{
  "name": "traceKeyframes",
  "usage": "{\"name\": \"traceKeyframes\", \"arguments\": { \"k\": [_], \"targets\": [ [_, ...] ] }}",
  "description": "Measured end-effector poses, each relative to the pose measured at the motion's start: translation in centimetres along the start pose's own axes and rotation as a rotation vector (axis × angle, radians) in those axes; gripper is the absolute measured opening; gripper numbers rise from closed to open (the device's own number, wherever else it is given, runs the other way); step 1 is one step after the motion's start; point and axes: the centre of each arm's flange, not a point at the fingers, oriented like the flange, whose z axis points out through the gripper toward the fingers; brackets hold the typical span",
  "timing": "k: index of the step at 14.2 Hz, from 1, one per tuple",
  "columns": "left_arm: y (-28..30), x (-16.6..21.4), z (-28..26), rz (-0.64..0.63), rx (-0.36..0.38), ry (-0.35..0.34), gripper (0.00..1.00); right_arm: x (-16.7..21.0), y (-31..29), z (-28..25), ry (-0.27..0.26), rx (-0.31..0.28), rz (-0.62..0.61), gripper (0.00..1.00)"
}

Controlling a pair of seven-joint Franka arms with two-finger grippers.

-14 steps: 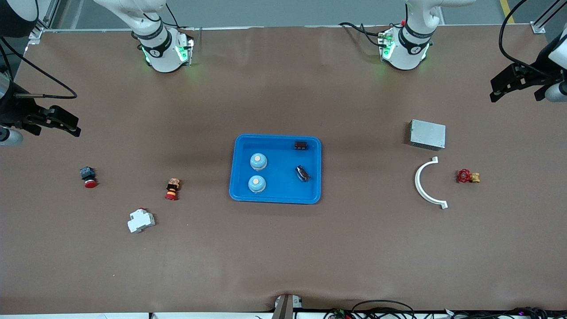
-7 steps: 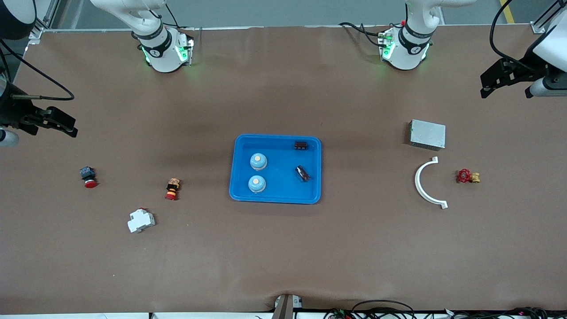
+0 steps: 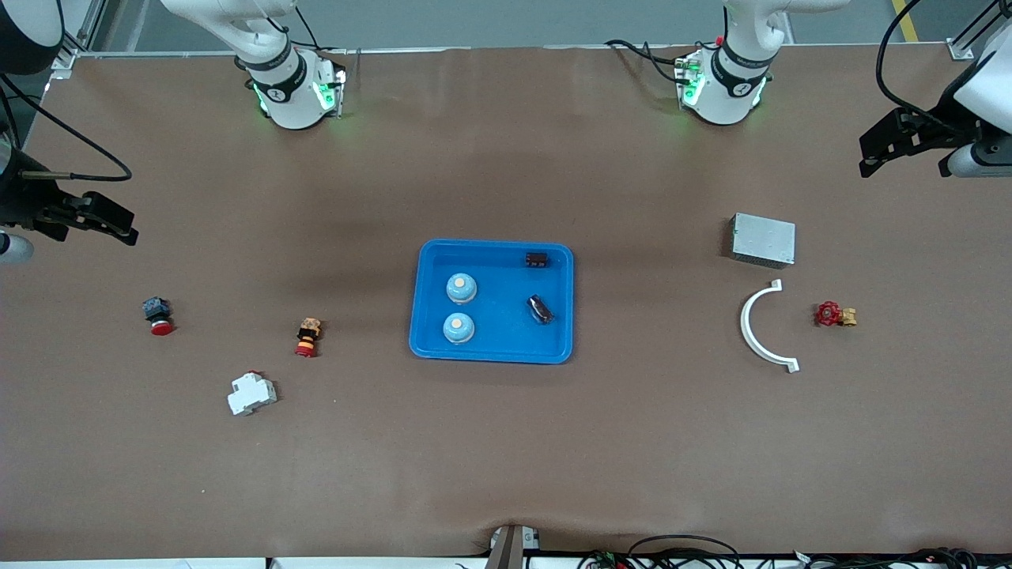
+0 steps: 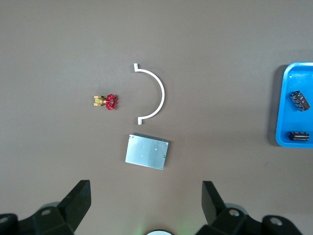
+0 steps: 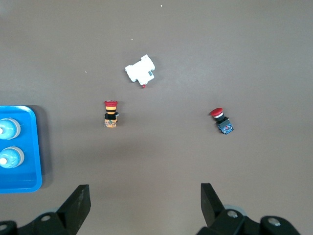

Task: Place electrolytic capacitor and blue bell in tray

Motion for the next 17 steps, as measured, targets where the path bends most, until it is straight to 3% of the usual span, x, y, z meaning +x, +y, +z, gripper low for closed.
{"name": "traceKeyframes", "arguments": {
  "k": [5, 17],
  "targets": [
    [-0.1, -0.3, -0.1, -0.001, 0.001, -0.020, 1.00, -0.3, 0.8, -0.7, 0.011, 0.058, 0.025, 1.00],
    [-0.3, -0.4, -0.4, -0.005, 0.001, -0.021, 1.00, -1.3, 1.3, -2.8, 0.053, 0.066, 0.033, 1.00]
  ]
}}
